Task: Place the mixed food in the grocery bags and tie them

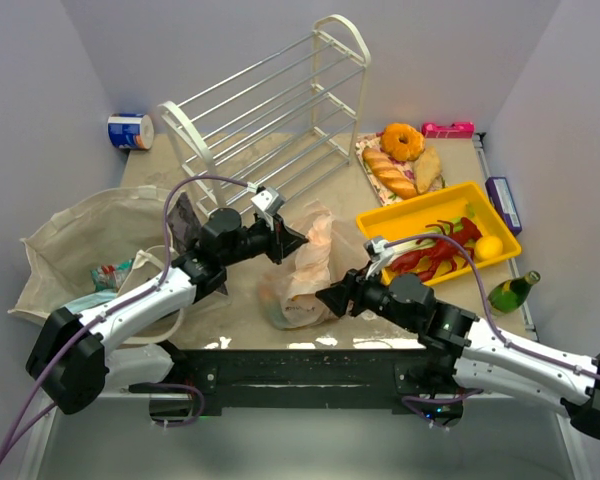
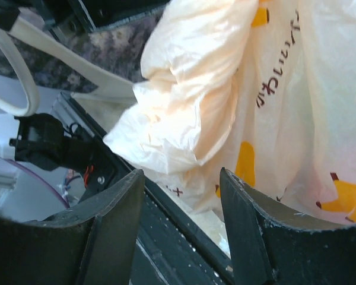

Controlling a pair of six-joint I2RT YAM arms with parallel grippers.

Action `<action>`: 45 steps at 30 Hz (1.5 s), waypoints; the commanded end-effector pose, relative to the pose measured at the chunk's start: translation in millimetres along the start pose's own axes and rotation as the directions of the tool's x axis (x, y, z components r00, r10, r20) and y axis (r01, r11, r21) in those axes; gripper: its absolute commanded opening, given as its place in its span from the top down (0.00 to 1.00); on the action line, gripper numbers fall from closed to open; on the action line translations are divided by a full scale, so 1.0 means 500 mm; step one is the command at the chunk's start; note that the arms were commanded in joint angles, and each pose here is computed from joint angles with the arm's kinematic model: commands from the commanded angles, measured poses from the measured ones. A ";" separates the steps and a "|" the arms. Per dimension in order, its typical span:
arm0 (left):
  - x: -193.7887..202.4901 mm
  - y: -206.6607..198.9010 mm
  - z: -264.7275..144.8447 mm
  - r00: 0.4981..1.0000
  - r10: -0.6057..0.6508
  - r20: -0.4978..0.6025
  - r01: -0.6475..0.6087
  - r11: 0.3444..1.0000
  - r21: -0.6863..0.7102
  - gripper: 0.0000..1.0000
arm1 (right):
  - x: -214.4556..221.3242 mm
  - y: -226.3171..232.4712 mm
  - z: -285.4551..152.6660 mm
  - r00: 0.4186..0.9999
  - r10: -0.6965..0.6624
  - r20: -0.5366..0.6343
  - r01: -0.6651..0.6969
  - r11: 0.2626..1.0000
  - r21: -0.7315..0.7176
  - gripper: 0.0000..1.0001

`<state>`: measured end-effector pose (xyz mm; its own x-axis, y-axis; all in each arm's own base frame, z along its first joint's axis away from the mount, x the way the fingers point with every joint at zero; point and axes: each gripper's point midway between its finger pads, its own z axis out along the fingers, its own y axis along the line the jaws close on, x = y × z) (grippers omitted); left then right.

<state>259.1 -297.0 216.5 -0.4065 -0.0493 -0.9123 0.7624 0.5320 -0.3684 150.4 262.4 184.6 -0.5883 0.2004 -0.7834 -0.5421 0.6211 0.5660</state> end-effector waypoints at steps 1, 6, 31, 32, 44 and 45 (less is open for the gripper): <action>-0.055 -0.024 -0.007 0.998 0.004 0.068 -0.006 0.999 0.038 1.00 | -0.054 0.024 0.018 0.996 -0.015 0.088 0.016 1.000 -0.009 0.44; -0.059 -0.026 -0.006 0.997 0.000 0.073 -0.003 0.999 0.042 1.00 | -0.045 0.022 0.041 0.997 -0.025 0.066 0.024 1.000 0.006 0.47; -0.084 -0.024 -0.020 0.994 0.004 0.108 -0.005 1.000 0.007 1.00 | -0.049 -0.010 0.069 0.995 -0.040 0.091 0.031 0.995 0.097 0.62; -0.085 -0.024 -0.020 0.994 0.007 0.106 -0.007 1.000 0.001 1.00 | -0.049 -0.015 0.064 0.995 -0.043 0.085 0.034 0.993 0.112 0.66; -0.128 0.037 -0.058 0.988 0.026 0.150 0.007 0.976 -0.220 1.00 | -0.053 -0.075 0.001 0.996 -0.072 0.049 0.056 0.960 0.274 0.91; -0.133 0.038 -0.062 0.987 0.032 0.157 0.005 0.974 -0.226 1.00 | -0.046 -0.082 -0.002 0.997 -0.071 0.039 0.057 0.956 0.287 0.92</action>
<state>269.6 -276.0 235.0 -0.4033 -0.0950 -0.9101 0.6729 0.6432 -0.3654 181.8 249.8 182.7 -0.5323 0.2001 -0.8226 -0.4396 0.7651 0.4705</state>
